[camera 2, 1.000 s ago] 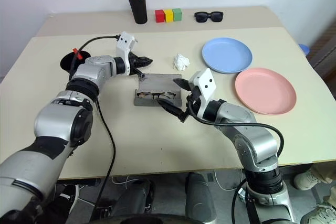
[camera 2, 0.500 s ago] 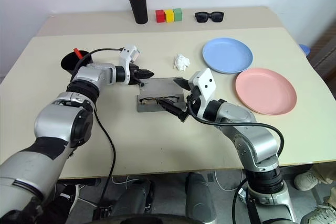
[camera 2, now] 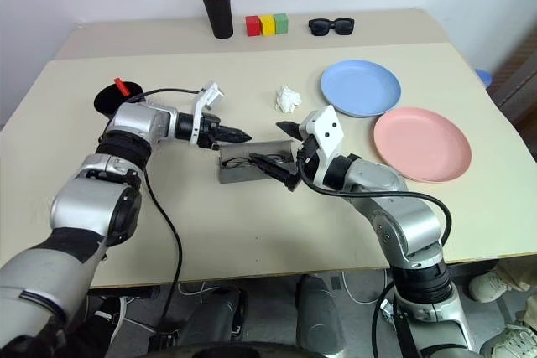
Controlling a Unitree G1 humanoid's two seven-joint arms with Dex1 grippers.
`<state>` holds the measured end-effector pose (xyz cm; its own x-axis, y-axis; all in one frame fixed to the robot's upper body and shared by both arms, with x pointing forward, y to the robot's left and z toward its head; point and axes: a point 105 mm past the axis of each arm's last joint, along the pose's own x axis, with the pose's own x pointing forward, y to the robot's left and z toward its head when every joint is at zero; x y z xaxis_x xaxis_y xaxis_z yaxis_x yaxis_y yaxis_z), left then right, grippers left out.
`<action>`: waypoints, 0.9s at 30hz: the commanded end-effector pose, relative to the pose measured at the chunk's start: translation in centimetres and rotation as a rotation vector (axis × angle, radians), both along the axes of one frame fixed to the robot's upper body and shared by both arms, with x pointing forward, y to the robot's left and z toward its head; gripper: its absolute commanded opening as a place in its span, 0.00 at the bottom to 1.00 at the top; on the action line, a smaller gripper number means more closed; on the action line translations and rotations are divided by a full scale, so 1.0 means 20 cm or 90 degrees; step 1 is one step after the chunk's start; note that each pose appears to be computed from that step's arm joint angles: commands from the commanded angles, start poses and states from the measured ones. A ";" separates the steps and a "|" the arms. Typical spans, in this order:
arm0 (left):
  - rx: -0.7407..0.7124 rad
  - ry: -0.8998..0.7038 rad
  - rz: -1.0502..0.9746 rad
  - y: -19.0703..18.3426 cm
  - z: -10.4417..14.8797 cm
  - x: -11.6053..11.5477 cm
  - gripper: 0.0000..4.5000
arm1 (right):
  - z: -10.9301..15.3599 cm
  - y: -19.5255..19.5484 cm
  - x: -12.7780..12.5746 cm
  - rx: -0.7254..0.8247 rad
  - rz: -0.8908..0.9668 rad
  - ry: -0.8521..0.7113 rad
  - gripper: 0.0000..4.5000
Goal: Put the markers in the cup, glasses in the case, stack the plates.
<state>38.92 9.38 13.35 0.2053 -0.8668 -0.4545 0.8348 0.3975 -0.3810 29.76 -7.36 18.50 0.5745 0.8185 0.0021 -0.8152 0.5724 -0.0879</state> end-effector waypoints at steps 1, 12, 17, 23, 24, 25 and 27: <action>0.011 -0.024 -0.021 0.00 0.03 -0.03 0.01 | 0.07 -0.02 0.01 0.003 -0.006 -0.037 1.00; -0.131 -0.219 0.032 -0.02 0.31 0.03 0.12 | 0.13 -0.21 0.20 0.015 -0.185 -0.073 1.00; -0.212 -0.273 -0.017 0.04 0.43 -0.04 0.64 | 0.18 -0.46 0.31 -0.002 -0.337 -0.099 1.00; -0.284 -0.359 -0.099 0.05 0.55 -0.15 0.99 | 0.08 -0.76 0.33 -0.155 -0.477 -0.055 1.00; -0.298 -0.361 -0.108 0.05 0.56 -0.16 0.99 | 0.07 -0.79 0.32 -0.161 -0.489 -0.043 1.00; -0.305 -0.359 -0.119 0.05 0.56 -0.18 0.99 | 0.07 -0.81 0.32 -0.165 -0.497 -0.035 1.00; -0.302 -0.342 -0.139 0.05 0.55 -0.21 0.99 | 0.07 -0.82 0.31 -0.168 -0.502 -0.029 1.00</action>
<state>35.46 10.04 23.24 0.1278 -0.9891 0.0736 0.9917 0.1266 -0.0204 36.26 -22.95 18.56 0.9750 0.1791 -0.1314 -0.2115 0.9294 -0.3024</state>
